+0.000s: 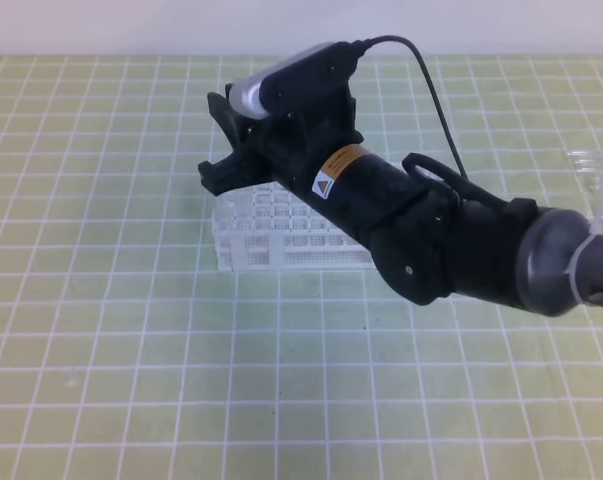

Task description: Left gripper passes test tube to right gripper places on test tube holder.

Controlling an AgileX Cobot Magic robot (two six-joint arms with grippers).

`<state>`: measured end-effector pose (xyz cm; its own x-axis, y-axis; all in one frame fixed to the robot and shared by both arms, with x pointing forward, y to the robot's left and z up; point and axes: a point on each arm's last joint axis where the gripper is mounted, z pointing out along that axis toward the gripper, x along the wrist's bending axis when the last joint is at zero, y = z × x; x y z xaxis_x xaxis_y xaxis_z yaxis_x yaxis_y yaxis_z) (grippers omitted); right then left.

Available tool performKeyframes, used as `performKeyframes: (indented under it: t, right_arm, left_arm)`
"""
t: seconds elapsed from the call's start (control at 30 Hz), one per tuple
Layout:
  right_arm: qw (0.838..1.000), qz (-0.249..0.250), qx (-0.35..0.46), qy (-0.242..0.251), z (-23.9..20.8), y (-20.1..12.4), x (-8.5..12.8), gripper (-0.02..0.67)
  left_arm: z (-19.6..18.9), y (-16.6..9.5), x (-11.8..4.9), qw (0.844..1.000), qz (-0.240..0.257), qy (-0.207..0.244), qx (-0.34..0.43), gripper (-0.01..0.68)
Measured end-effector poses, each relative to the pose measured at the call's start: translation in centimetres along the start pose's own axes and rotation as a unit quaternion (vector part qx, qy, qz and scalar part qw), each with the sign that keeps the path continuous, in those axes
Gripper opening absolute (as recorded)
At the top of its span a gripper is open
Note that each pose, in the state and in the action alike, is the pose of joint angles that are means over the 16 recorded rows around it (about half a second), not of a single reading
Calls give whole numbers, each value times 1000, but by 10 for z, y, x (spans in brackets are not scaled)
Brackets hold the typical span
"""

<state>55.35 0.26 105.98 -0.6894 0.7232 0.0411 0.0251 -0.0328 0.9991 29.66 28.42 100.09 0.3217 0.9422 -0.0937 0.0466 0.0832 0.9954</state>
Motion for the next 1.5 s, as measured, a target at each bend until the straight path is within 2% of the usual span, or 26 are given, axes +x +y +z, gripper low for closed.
performKeyframes:
  t: [1.5]
  right_arm:
    - [1000,19,20,-14,15,-31,-4,84]
  left_arm:
    - [0,-3,2,1000,-1,13,13,0]
